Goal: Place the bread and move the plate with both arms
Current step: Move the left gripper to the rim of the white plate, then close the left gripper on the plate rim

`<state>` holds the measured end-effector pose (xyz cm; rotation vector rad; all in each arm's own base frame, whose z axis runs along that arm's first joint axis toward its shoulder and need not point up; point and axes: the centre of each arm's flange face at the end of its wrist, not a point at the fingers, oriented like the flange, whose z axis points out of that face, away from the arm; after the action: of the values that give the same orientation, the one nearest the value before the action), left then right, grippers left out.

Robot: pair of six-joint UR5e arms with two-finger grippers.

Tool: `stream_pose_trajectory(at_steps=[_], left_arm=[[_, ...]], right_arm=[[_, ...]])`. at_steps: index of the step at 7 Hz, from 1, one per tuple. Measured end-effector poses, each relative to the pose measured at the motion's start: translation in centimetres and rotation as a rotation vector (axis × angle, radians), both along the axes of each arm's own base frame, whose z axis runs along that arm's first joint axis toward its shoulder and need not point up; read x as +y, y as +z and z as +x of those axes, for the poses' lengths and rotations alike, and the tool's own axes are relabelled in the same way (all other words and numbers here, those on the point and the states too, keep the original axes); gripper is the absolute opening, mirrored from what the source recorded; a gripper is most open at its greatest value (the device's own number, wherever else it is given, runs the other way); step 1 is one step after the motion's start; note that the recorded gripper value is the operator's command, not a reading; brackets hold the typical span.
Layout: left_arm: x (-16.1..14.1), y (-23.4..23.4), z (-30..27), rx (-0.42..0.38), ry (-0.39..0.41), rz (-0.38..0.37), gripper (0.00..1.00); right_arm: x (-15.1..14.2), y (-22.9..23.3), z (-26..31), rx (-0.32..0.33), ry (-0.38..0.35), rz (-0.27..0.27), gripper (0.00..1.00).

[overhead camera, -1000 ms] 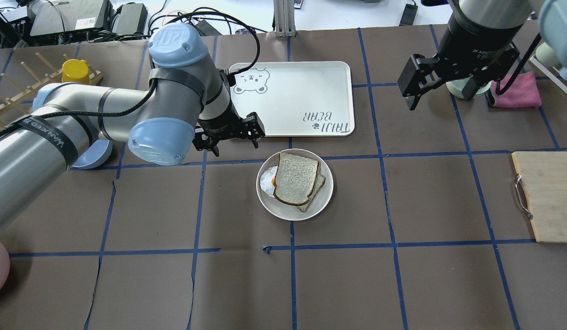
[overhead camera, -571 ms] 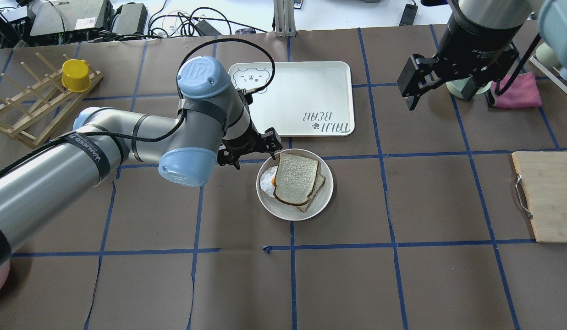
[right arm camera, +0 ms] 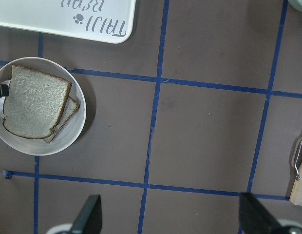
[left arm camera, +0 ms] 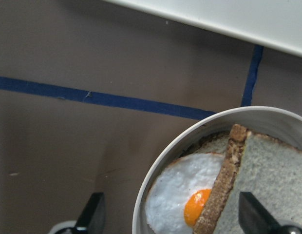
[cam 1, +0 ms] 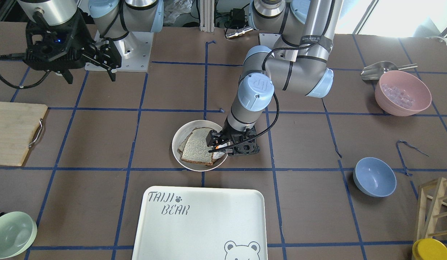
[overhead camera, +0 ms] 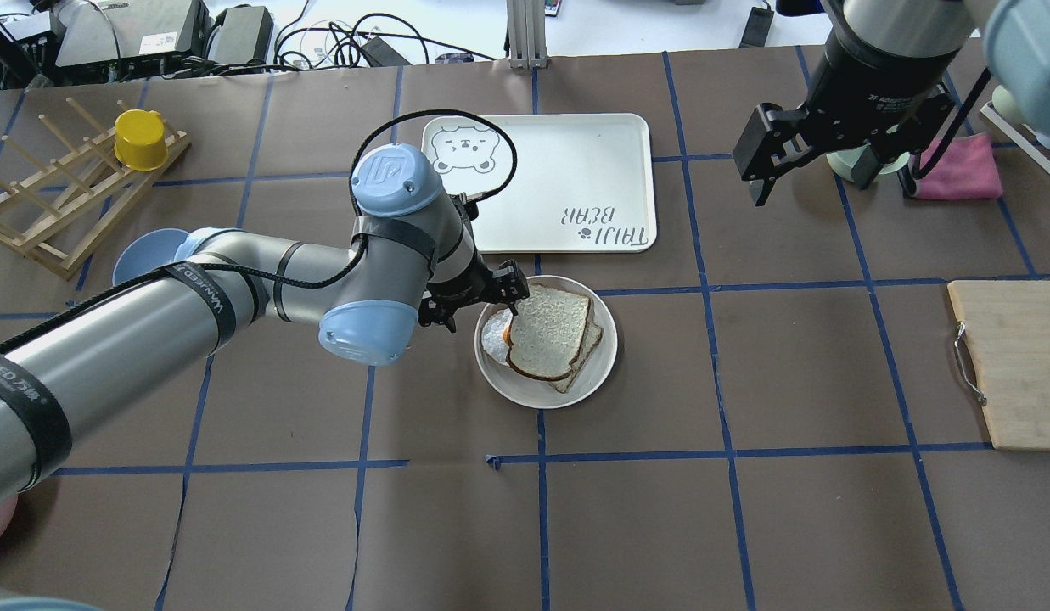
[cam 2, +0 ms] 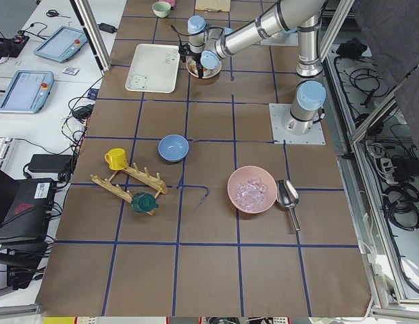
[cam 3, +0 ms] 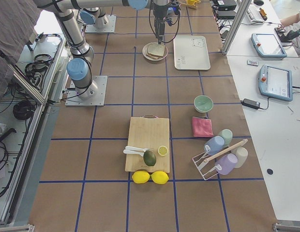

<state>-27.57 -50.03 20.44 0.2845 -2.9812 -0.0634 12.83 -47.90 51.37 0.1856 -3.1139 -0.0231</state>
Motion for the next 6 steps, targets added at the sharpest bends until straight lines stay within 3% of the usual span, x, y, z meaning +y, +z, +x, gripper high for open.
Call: stream_pose_trajectory(at_steps=[2, 6], left_arm=[[-0.2, 0.4, 0.4, -0.008, -0.002, -0.013, 0.91], [0.4, 0.5, 1.9, -0.064, -0.009, -0.015, 0.71]], right_arm=[[0.0, -0.2, 0.0, -0.001, -0.003, 0.002, 1.00], [0.0, -0.3, 0.0, 0.001, -0.004, 0.006, 1.00]])
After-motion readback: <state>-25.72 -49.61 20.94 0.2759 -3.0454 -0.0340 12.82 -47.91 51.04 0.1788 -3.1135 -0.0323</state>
